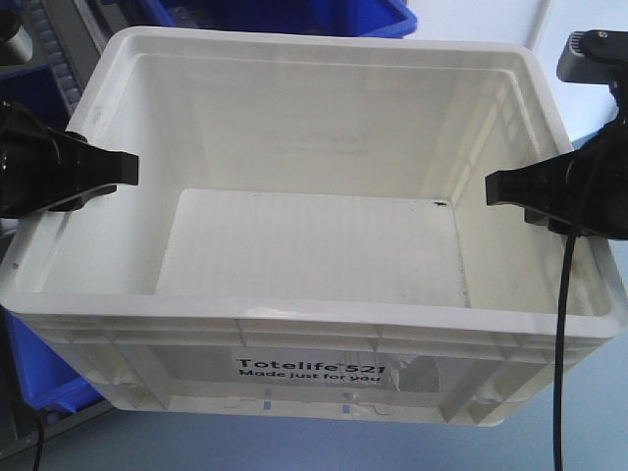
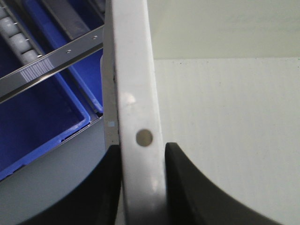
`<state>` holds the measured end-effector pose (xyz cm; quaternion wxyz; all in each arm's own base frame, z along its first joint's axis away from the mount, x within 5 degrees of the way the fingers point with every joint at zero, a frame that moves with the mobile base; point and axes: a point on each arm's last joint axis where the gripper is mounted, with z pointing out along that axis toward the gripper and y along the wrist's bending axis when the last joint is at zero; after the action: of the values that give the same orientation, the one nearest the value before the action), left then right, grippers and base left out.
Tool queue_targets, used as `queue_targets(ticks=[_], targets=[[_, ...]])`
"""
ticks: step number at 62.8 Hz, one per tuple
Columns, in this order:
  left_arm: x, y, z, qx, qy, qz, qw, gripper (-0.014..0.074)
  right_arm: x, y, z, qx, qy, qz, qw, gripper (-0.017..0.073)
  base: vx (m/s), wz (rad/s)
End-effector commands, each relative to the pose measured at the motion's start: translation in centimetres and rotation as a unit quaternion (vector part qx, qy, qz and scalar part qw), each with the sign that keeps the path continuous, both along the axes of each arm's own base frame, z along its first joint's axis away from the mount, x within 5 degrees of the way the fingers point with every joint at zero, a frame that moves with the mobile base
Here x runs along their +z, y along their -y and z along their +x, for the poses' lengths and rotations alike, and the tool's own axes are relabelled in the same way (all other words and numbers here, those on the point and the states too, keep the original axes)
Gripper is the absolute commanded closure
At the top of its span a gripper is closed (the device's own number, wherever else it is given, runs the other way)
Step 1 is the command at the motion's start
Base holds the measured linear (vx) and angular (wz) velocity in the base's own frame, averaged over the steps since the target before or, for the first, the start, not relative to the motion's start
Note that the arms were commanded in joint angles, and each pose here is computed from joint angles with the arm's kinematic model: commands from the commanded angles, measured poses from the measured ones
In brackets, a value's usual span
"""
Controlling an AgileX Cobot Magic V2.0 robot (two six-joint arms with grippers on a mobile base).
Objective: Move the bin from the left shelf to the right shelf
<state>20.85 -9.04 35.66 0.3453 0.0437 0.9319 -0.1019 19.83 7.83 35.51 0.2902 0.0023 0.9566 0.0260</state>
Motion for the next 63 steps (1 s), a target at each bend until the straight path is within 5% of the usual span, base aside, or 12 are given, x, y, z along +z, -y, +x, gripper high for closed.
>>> queue_targets(ticks=[1, 63], targets=[[3.08, 0.04, -0.35, -0.02, 0.096, -0.027, 0.995, 0.0555, 2.22, 1.02, 0.33, -0.001, 0.084, -0.029, 0.996, 0.0564, 0.02, 0.53], [3.08, 0.04, -0.35, -0.02, 0.096, -0.027, 0.995, 0.0555, 2.22, 1.03, 0.32, -0.001, 0.083, -0.03, 0.996, 0.0564, 0.03, 0.43]])
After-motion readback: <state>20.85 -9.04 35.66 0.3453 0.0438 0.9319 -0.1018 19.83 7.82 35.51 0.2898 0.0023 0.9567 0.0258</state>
